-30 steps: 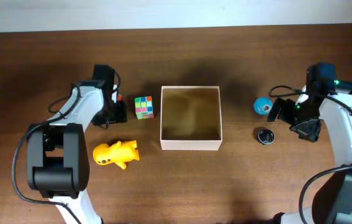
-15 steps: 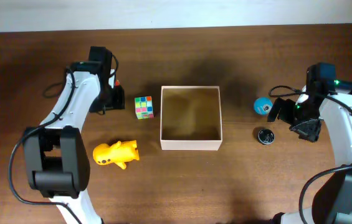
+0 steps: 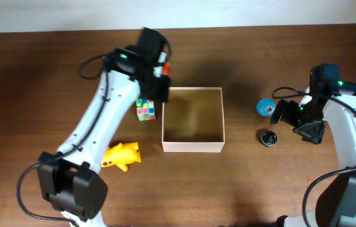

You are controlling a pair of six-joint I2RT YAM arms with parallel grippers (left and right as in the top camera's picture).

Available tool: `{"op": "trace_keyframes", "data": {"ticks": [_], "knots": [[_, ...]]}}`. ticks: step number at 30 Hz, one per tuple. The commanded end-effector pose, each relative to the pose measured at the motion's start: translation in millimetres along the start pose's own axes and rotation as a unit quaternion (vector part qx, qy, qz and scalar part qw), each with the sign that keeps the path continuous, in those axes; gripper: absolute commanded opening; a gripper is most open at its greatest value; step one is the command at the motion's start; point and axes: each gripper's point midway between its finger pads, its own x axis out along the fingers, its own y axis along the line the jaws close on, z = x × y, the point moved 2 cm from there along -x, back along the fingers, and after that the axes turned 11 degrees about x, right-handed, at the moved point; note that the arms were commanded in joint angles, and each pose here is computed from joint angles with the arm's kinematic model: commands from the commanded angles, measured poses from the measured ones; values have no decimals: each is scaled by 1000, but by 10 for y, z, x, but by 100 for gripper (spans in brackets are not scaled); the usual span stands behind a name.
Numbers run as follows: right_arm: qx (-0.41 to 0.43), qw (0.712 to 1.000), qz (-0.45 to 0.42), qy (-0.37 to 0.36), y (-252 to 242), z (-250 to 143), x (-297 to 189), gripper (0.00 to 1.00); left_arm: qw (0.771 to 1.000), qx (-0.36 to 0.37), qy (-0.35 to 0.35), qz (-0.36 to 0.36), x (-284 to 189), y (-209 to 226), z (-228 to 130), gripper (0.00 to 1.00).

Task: Pack container
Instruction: 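Carry the truck with the left gripper into the box and release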

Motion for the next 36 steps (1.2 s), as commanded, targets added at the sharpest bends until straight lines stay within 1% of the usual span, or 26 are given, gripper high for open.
{"op": "trace_keyframes", "data": {"ticks": [1,7,11,14,17,18,19,21,22,29,36], "knots": [[3,1000,4,-2,12,26,-18,99,1000,-22,5,-8,18,-206,-58,28],[3,1000,4,-2,12,26,-18,99,999,-39,21,-15,331,-450,-217,28],[4,1000,4,-2,13,26,-18,99,999,-29,23,-20,516,-569,-298,28],[4,1000,4,-2,12,25,-18,99,999,-33,22,-21,607,-611,-330,28],[4,1000,2,1,5,12,-18,99,998,-52,23,-21,686,-616,-369,29],[4,1000,2,1,4,11,-18,99,998,-56,24,-20,712,-616,-381,36],[4,1000,2,2,4,10,-18,99,997,-64,26,-20,725,-614,-392,48],[4,1000,2,2,4,10,-18,99,997,-69,22,-21,725,-619,-372,52],[4,1000,2,2,4,10,-18,98,997,-69,19,-22,726,-623,-357,57],[4,1000,2,2,3,10,-18,98,997,-69,9,-28,709,-640,-306,76],[4,1000,2,1,3,11,-18,99,997,-69,-1,-30,622,-645,-225,77]]}}
